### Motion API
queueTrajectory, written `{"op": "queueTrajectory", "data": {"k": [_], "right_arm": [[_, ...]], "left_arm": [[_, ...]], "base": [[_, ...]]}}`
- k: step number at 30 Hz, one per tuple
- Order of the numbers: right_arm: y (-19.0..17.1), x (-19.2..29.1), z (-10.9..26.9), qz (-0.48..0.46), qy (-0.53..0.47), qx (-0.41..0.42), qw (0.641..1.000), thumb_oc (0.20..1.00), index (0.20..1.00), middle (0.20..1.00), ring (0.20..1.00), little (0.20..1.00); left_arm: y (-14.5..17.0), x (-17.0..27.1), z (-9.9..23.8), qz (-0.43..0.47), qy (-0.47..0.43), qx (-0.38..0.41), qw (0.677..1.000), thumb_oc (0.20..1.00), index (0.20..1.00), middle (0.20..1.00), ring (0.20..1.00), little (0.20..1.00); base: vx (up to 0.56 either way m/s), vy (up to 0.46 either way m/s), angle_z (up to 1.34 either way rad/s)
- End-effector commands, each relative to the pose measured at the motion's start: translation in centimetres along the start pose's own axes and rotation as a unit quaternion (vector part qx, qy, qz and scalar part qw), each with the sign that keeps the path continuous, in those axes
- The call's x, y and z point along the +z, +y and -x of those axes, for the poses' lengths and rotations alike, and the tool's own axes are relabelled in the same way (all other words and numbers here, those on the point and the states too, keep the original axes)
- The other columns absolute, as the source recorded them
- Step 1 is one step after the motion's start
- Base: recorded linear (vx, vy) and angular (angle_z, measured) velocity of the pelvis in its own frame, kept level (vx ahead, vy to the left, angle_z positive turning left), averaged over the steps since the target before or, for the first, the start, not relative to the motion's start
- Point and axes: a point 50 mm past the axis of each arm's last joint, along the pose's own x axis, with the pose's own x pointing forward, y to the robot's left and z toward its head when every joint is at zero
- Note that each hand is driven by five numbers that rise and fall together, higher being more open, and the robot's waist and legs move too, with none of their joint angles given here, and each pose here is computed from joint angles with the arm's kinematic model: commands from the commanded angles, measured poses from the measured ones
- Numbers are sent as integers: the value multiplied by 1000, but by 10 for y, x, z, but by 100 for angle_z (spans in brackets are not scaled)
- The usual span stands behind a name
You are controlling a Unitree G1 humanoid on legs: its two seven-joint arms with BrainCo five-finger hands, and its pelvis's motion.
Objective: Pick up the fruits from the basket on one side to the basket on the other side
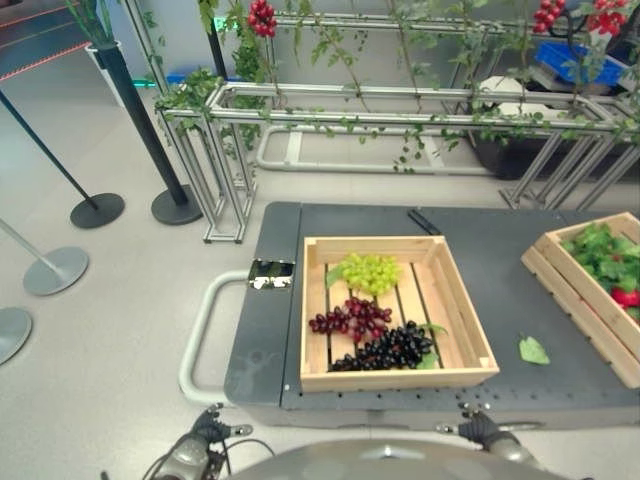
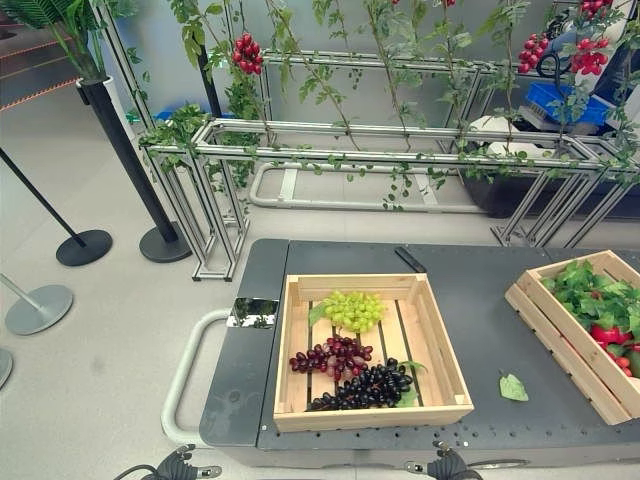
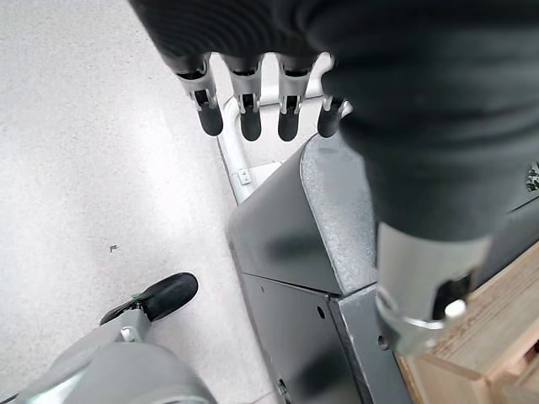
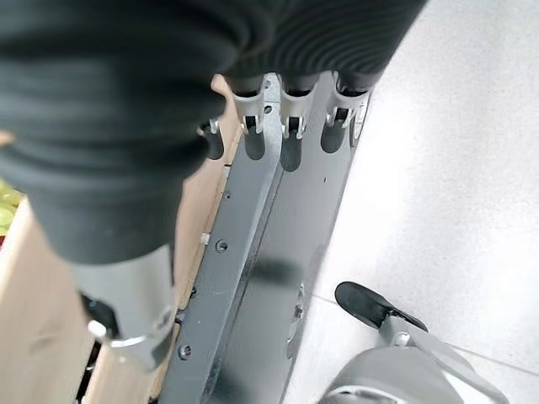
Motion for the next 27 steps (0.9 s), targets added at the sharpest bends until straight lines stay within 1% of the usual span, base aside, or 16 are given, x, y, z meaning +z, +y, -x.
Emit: {"op": "queueTrajectory", "data": {"k": [1,27], "right_arm": [[3,14,-4,10,-12,0,1000,1000,1000,1000,1000,1000],[-7,11,-3,12,-6,-15,1000,1000,1000,1000,1000,1000]], "left_arm": [[5,6,-3,0,0,9,1000,1000,1000,1000,1000,1000],[-4,14,-3,13,-21,-8,1000,1000,1000,1000,1000,1000]], "base": [[0,0,0],[0,2,-1]]}}
